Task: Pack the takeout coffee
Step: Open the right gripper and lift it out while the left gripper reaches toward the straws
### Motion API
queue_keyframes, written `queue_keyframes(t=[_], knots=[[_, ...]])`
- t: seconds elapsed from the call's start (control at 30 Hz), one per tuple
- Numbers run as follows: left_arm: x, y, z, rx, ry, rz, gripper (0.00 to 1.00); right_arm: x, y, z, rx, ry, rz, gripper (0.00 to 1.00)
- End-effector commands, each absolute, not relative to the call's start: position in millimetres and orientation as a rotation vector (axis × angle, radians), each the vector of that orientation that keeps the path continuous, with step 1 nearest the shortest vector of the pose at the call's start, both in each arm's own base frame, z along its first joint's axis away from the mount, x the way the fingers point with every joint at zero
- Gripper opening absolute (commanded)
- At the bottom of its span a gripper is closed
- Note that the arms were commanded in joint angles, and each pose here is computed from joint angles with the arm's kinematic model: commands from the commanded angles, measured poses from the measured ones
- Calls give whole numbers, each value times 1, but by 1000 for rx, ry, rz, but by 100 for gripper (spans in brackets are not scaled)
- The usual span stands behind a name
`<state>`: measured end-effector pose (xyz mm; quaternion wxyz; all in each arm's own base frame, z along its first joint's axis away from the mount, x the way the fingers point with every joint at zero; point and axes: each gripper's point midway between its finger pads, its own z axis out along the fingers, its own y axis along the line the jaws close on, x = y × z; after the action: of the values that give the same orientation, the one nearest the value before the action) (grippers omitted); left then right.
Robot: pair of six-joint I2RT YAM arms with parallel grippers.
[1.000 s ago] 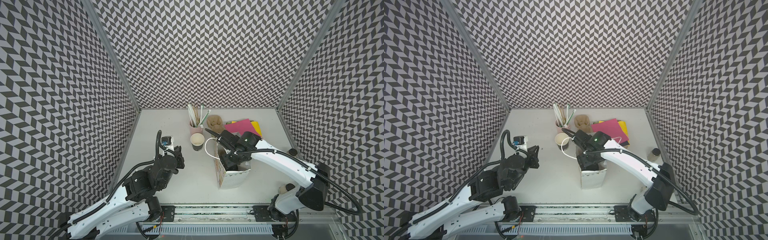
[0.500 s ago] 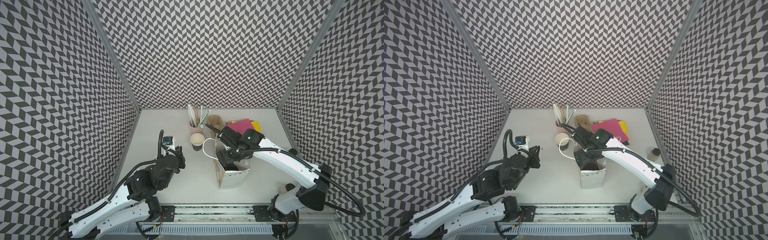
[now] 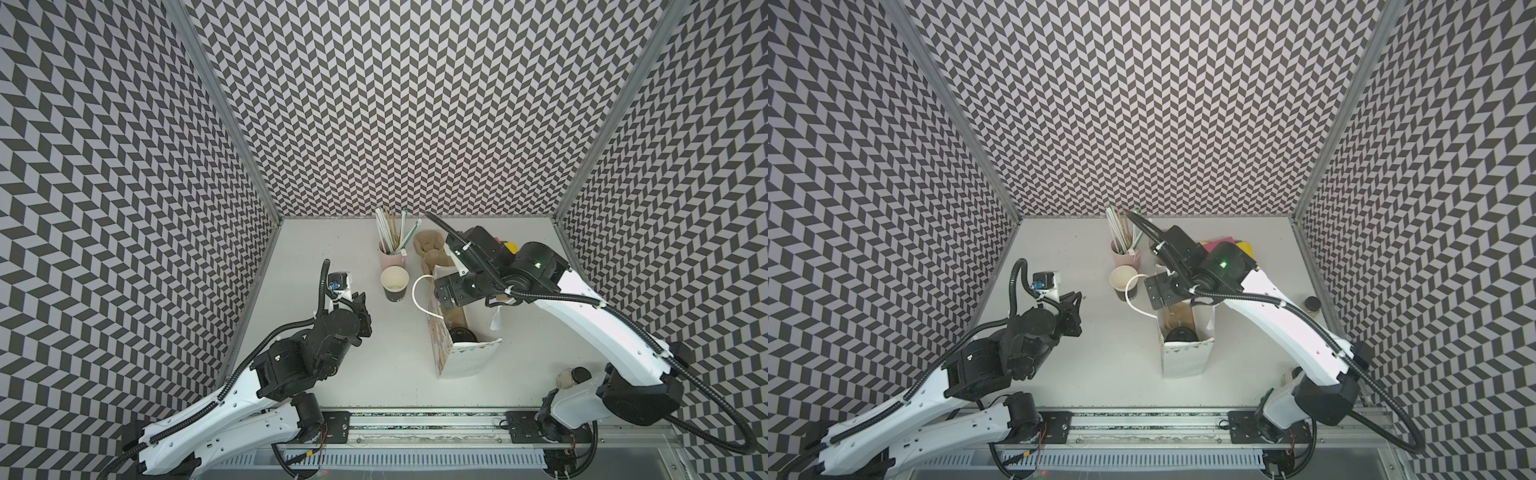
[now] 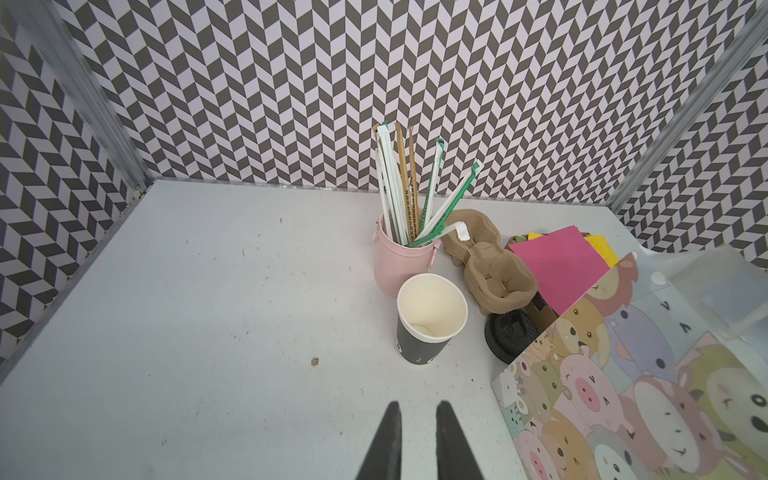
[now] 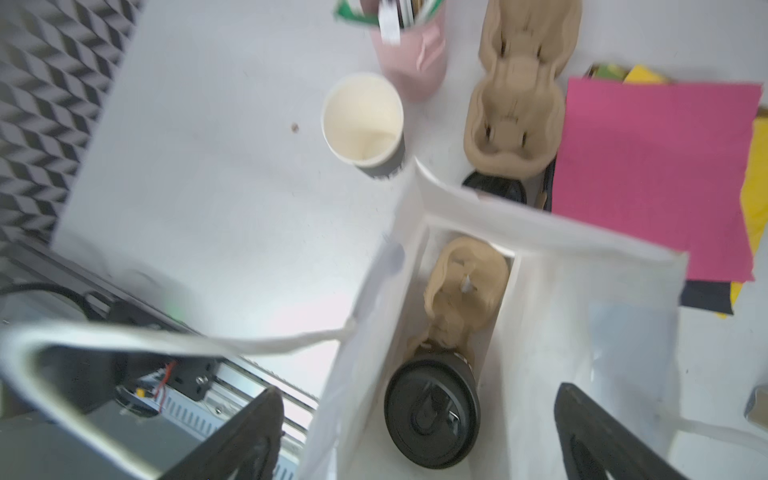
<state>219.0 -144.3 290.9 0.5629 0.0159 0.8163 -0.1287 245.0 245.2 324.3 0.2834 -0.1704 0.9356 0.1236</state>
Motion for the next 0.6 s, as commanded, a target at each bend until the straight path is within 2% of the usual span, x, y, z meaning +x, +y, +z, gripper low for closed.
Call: queue_keyframes(t=[0.0, 0.13, 0.23, 0.37, 0.57], knots=[[221, -144, 296, 32, 1906, -308, 26, 256, 236, 391, -395, 2312, 398, 99], [230, -154, 302, 57, 1882, -379, 49, 262, 223, 451, -296, 2149, 442, 99], [246, -166, 306, 82, 1887, -438, 61, 266, 223, 464, -273, 2109, 466, 99], [272, -185, 308, 130, 1919, -539, 67, 274, 217, 467, -208, 2061, 463, 99], [329, -196, 292, 135, 2002, -562, 68, 294, 192, 468, -128, 2000, 519, 99]])
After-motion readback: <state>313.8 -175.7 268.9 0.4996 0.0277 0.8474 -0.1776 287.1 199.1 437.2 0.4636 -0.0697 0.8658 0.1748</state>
